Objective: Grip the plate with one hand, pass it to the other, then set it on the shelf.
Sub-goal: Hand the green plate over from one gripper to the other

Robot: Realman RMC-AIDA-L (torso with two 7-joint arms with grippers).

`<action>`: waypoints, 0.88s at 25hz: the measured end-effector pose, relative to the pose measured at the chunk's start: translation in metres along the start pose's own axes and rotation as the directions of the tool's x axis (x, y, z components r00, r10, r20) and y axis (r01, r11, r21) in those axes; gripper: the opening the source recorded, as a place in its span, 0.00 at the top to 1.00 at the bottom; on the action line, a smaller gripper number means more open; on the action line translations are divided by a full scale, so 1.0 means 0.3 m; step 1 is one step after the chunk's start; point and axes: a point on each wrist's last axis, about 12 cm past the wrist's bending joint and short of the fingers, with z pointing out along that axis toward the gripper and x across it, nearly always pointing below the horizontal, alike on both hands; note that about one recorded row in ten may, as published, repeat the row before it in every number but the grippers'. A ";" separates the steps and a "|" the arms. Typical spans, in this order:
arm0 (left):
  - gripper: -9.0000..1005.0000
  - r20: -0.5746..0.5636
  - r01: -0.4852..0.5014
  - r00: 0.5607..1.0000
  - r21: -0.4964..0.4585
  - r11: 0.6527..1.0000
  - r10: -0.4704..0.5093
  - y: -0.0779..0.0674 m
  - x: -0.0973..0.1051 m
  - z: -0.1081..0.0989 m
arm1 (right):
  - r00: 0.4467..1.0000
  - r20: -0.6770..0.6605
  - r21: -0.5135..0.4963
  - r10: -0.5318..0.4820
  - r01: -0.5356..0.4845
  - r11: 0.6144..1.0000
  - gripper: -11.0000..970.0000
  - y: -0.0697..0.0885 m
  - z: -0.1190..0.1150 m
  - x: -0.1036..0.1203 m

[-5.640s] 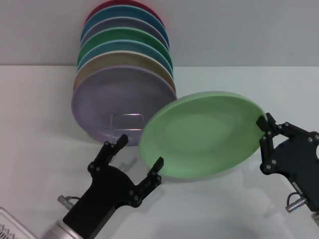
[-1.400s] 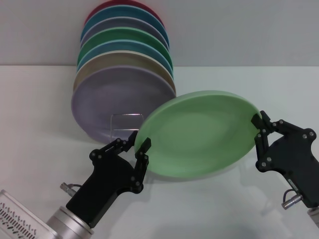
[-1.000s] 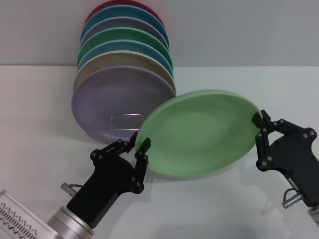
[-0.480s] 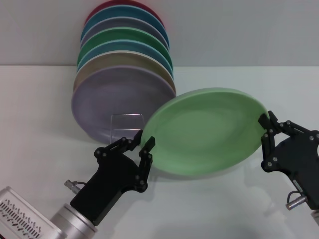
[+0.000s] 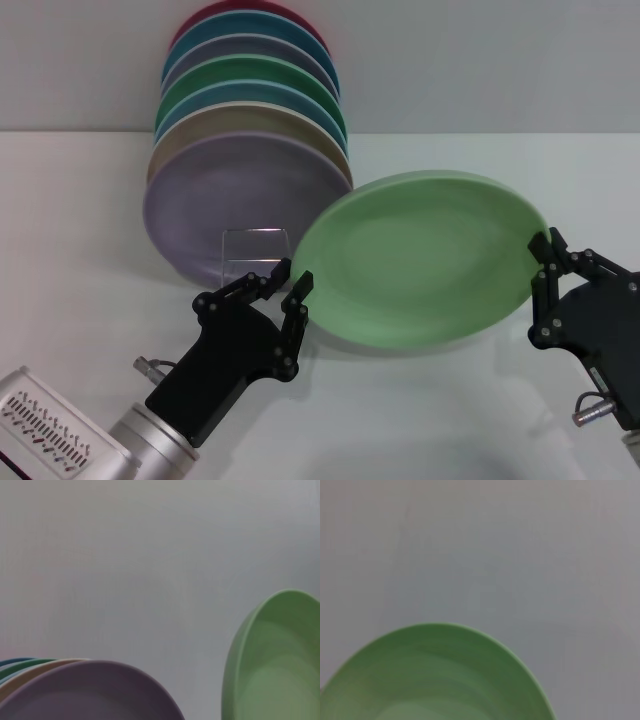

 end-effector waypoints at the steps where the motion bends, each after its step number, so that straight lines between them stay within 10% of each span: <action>1: 0.80 -0.001 0.000 1.000 0.000 1.000 0.000 0.001 0.000 0.001 | 1.000 -0.001 0.004 0.001 -0.001 1.000 0.97 0.000 -0.004 0.000; 22: 0.80 -0.011 -0.009 1.000 0.006 1.000 0.009 0.011 0.000 0.018 | 1.000 -0.003 0.041 0.029 -0.028 0.999 0.97 0.039 -0.044 -0.006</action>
